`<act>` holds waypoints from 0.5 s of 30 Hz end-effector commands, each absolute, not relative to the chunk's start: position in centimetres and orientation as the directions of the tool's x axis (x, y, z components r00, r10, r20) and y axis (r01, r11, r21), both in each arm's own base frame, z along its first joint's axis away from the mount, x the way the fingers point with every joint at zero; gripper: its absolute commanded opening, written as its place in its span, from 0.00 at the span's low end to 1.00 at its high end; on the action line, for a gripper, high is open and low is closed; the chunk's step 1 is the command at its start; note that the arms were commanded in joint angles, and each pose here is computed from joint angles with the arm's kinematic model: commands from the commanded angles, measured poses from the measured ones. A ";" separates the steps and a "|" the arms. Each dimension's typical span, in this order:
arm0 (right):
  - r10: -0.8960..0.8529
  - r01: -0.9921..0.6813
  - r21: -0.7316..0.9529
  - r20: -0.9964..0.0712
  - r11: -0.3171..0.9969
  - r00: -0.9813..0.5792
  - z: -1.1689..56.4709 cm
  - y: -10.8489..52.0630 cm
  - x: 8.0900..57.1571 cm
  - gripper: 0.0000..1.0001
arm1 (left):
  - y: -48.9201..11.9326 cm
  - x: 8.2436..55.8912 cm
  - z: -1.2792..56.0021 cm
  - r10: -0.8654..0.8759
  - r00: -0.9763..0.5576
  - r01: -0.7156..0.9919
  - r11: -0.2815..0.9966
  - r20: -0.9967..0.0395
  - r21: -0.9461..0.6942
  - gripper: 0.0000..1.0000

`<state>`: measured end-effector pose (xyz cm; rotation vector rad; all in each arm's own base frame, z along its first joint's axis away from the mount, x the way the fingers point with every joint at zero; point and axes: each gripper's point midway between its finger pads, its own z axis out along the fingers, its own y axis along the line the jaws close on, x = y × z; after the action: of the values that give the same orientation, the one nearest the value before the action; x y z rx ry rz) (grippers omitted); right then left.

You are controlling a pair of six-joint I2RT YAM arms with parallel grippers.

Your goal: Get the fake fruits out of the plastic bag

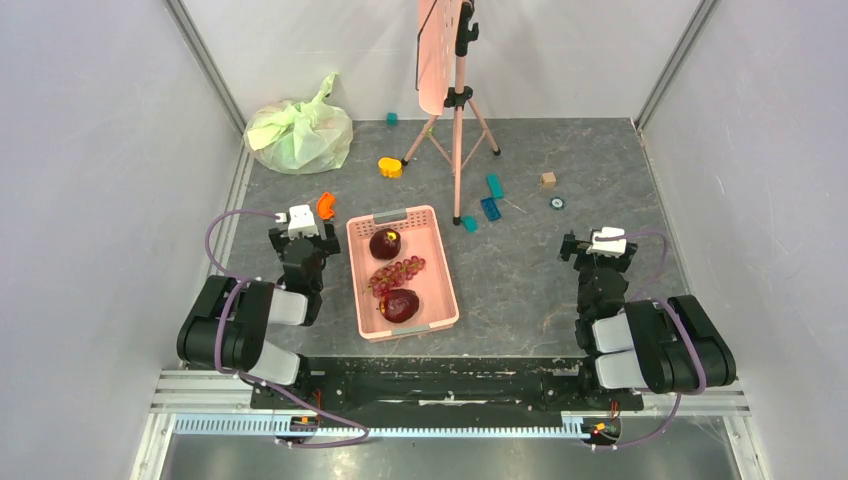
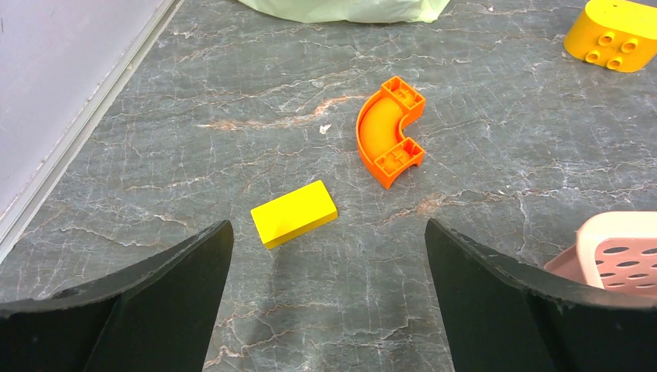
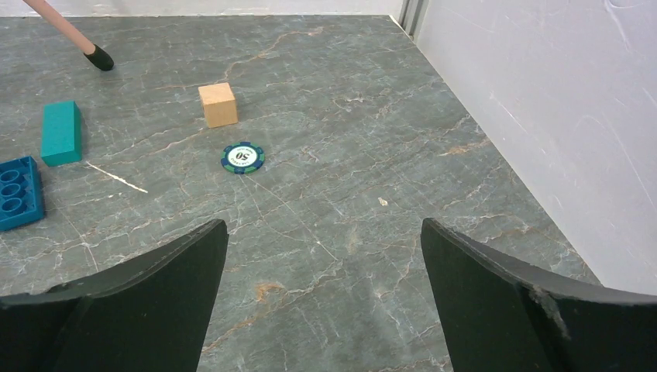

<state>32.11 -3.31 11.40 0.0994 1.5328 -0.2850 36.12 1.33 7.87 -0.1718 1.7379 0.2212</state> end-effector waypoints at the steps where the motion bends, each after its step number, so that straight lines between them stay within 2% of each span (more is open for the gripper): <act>1: -0.139 0.245 -0.149 -0.988 0.958 -0.061 8.6 -3.8 29.1 0.98 | 1.5 37.0 9.5 -0.003 -0.118 -0.254 0.967 -0.993 0.027 1.00; 15: -0.138 0.245 -0.149 -0.989 0.958 -0.059 8.7 -3.8 29.1 0.98 | 1.6 37.0 9.4 -0.009 -0.120 -0.256 0.966 -0.993 0.022 1.00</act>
<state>32.11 -3.31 11.40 0.0994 1.5328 -0.2850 36.12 1.39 7.88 -0.1732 1.7374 0.2222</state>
